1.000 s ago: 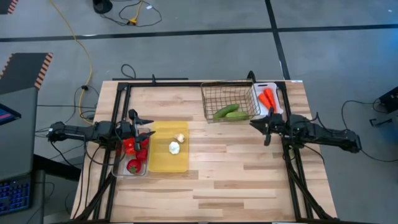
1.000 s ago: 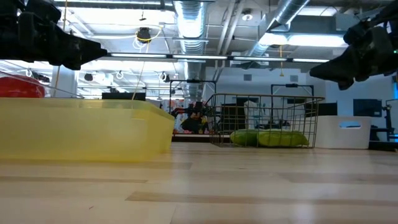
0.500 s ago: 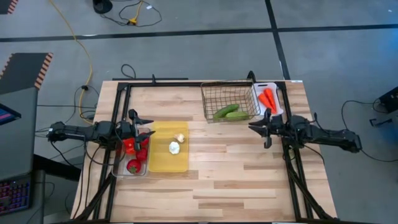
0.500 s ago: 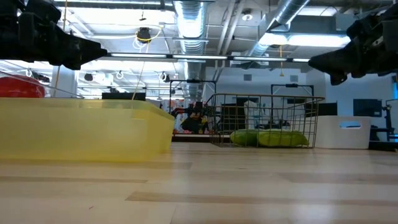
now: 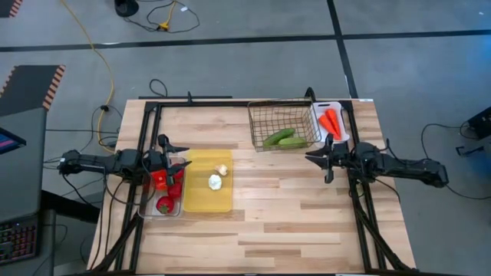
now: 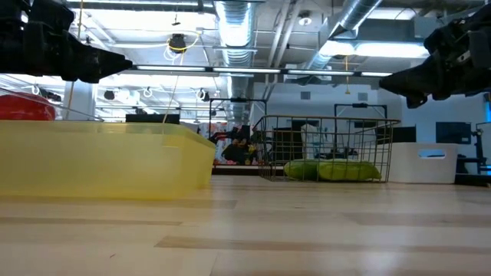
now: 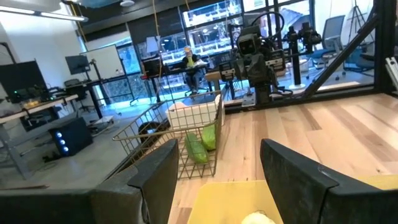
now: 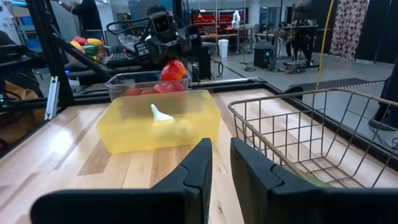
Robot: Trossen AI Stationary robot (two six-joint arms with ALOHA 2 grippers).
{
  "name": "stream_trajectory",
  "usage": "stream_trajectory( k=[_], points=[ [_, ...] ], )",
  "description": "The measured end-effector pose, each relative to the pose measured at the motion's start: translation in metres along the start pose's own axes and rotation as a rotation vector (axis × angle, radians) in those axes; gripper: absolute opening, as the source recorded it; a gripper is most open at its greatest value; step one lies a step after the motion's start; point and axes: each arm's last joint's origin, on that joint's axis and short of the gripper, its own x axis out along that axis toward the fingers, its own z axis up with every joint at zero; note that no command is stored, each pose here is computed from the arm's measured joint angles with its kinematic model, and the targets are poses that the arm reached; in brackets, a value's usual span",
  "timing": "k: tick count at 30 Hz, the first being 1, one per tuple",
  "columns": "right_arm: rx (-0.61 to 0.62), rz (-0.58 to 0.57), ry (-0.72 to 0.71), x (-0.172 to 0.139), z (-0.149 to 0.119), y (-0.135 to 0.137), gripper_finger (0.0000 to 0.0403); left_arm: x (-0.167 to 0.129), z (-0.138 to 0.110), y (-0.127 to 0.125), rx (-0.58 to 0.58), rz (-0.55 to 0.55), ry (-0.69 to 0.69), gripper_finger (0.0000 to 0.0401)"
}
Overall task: Sort produce into baskets
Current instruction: Return to Home Position
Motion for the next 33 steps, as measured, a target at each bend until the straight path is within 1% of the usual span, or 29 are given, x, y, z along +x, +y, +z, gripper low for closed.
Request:
stream_trajectory(
  k=[9,16,21,24,28,33],
  points=[
    [0.000,-0.002,0.004,0.000,0.000,0.000,0.0086,0.000,0.000,0.000,0.018,-0.002,0.000,0.0214],
    [0.000,-0.002,0.004,0.000,0.000,0.000,0.0086,0.001,-0.001,0.002,0.040,-0.068,-0.009,0.0214],
    [0.000,-0.002,0.004,0.000,-0.001,0.000,0.0086,0.003,-0.003,0.008,0.048,-0.062,-0.003,0.0214],
    [0.000,-0.002,0.004,0.000,-0.001,0.000,0.0086,0.003,-0.004,0.012,0.033,-0.066,-0.001,0.0214],
    [0.000,-0.003,0.004,0.000,-0.001,0.000,0.0086,0.004,-0.008,0.014,0.017,-0.099,0.023,0.0214],
    [0.000,-0.003,0.005,0.000,-0.001,0.000,0.0086,0.004,-0.008,0.015,0.013,-0.089,0.023,0.0214]
  ],
)
